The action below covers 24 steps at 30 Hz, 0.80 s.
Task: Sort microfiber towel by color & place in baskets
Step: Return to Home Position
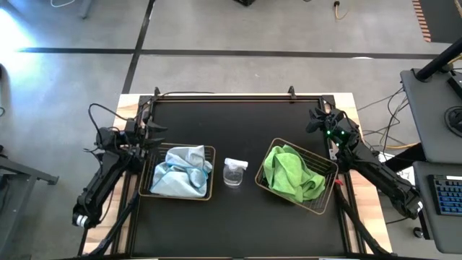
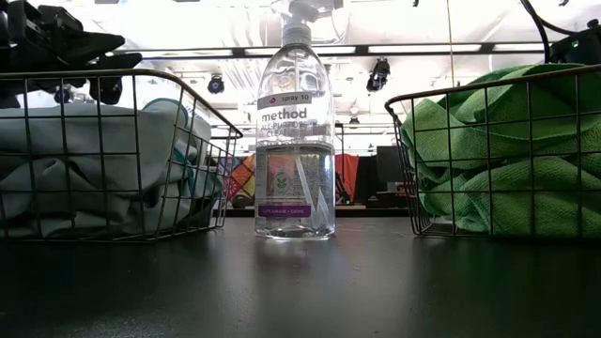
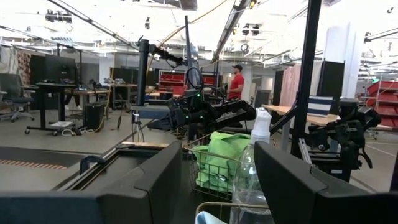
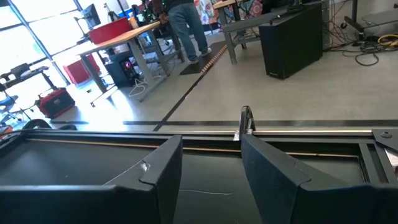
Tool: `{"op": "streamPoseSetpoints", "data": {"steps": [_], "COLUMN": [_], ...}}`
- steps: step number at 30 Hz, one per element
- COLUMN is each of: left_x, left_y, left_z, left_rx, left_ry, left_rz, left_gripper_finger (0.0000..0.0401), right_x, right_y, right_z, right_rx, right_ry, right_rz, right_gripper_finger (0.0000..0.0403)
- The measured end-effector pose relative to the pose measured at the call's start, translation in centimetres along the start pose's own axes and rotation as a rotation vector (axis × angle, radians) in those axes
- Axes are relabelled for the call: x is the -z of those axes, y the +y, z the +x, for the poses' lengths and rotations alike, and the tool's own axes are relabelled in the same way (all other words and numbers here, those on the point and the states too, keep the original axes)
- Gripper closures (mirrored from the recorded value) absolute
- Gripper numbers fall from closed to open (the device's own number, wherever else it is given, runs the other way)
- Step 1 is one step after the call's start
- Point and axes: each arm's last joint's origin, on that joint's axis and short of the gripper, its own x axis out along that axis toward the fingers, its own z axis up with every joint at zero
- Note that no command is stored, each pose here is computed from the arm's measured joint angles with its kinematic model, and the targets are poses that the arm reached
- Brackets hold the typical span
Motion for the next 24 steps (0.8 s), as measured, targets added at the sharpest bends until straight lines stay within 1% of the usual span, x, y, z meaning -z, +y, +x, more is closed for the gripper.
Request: {"op": "streamPoseSetpoints", "data": {"steps": [24], "left_x": [-0.08], "left_y": [-0.15], "left_z": [-0.03], "left_rx": [0.001], "left_ry": [-0.008], "left_rz": [0.013], "left_gripper_finger": [0.0216], "right_x": [0.0], "right_y": [0.0], "right_z": [0.0], "right_rx": [0.0], "right_ry": [0.0], "right_rz": [0.0], "right_gripper_finger": [0.0243]}}
